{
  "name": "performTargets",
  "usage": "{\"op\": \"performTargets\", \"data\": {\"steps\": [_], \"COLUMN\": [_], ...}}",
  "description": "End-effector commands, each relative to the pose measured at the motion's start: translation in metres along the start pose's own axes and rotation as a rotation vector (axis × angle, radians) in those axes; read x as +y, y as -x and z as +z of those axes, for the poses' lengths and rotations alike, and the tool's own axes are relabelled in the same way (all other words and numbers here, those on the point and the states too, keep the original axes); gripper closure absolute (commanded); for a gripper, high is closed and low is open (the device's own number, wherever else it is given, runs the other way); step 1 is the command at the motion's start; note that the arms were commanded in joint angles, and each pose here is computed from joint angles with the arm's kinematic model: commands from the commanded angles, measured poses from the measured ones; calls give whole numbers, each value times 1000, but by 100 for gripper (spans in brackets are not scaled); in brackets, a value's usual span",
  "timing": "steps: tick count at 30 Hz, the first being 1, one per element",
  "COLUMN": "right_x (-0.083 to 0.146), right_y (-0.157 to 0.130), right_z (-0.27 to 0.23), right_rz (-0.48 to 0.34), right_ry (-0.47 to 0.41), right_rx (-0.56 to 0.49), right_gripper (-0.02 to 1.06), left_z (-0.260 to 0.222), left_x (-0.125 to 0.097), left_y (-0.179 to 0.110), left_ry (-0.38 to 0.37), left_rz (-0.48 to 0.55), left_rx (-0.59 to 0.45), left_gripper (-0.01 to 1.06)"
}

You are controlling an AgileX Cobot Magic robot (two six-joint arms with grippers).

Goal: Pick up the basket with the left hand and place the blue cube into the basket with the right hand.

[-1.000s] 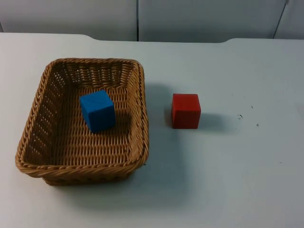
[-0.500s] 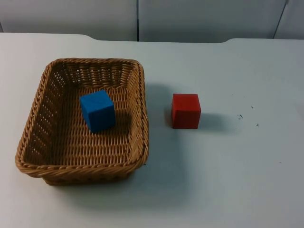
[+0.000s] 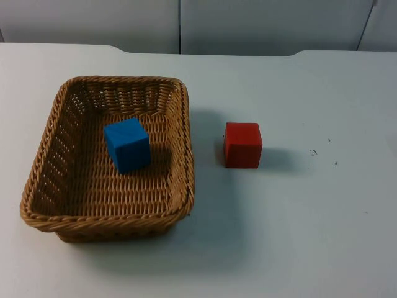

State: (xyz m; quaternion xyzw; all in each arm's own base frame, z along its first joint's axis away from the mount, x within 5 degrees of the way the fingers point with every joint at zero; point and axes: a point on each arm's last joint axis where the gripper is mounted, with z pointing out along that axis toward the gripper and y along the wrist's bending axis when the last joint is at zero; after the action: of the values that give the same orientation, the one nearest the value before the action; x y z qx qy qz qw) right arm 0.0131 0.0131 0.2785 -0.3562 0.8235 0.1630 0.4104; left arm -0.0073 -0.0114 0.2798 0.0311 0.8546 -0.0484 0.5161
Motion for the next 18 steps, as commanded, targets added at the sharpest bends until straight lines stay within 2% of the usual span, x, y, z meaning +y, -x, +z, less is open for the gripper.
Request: {"op": "performTargets", "data": {"steps": [1,18], "right_x": [0,1], "right_y": [0,0], "right_z": [1,1], "right_rz": [4,8], "right_ry": [1,9], "right_rx": [-10,-10], "right_gripper": [0,0], "left_z": [0,0], "left_x": [0,0], "left_y": [0,0], "left_ry": [-4,-4], "left_rz": [-1,-1], "left_rx": [-14,-14], "left_gripper": [8,8]}}
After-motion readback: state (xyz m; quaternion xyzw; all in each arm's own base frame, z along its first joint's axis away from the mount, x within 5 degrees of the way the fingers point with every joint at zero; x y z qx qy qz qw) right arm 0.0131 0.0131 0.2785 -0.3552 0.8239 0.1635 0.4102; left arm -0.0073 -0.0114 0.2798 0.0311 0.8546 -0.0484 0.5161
